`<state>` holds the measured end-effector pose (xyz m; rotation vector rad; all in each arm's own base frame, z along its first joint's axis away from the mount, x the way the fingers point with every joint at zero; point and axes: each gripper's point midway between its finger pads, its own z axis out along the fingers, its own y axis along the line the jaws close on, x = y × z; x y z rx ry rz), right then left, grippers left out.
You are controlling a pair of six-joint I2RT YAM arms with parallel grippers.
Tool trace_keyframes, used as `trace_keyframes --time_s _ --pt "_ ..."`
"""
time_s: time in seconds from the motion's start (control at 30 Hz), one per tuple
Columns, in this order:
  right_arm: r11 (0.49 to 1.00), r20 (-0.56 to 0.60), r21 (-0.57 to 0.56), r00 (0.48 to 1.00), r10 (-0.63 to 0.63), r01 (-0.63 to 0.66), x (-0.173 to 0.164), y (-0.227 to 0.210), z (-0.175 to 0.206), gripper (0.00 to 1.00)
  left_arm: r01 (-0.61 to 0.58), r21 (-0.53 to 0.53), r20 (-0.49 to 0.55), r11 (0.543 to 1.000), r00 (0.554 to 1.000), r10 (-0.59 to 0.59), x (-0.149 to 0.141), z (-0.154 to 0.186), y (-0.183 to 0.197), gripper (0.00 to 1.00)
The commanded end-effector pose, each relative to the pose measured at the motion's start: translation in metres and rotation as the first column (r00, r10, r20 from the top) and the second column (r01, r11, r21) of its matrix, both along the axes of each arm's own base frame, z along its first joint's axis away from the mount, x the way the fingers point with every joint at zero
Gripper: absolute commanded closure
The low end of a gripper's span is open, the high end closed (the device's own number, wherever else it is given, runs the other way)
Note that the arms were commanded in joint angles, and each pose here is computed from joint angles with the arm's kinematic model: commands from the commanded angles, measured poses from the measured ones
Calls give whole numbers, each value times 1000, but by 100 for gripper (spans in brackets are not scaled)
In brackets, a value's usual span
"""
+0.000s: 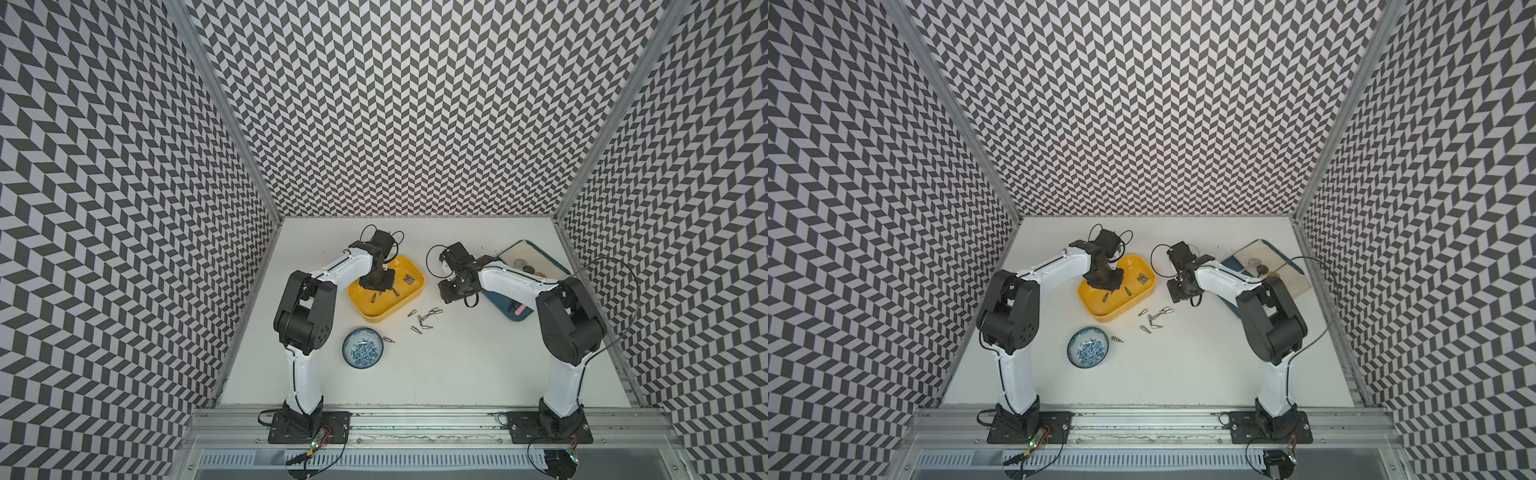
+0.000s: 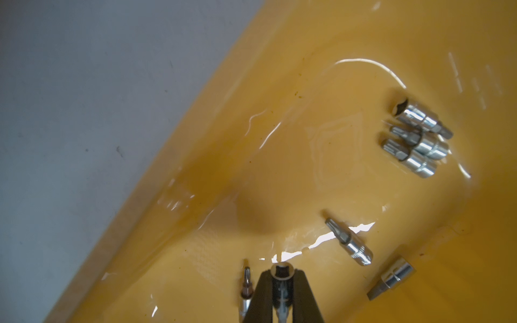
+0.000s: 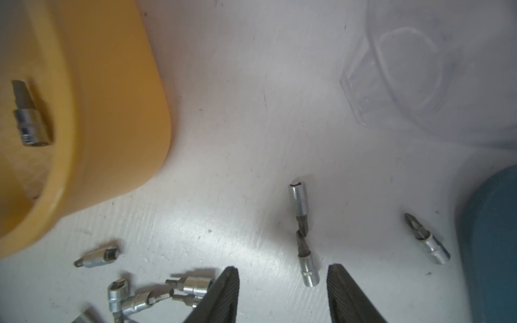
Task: Put the bit on the desktop into the storage box
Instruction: Place the screwdriver bit in the storage box.
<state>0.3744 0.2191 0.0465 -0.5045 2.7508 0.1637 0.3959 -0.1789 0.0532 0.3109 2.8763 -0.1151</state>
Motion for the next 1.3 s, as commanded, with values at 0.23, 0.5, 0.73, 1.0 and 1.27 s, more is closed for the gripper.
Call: trace_keyframes --time_s 0.23,0.5,0.73,1.0,1.27 --pt "1000 -29 -31 1000 5 -6 -2 -1 -14 51 11 -8 1 1000 1000 -11 0 -7 -3 86" --pt "999 -48 -45 999 1 -3 -6 -5 -21 54 11 -19 21 1000 1000 -10 2 3 -4 67" --pt "999 -60 -50 998 -2 -1 -10 -8 -27 57 7 -43 63 999 998 -4 5 23 -6 62" --pt "999 -77 -49 997 -5 2 -14 -9 -31 67 2 -106 131 994 991 12 3 61 -11 62" --pt "999 -92 -47 996 -6 1 -17 -10 -33 87 -5 -114 162 993 986 24 -24 94 -13 61"
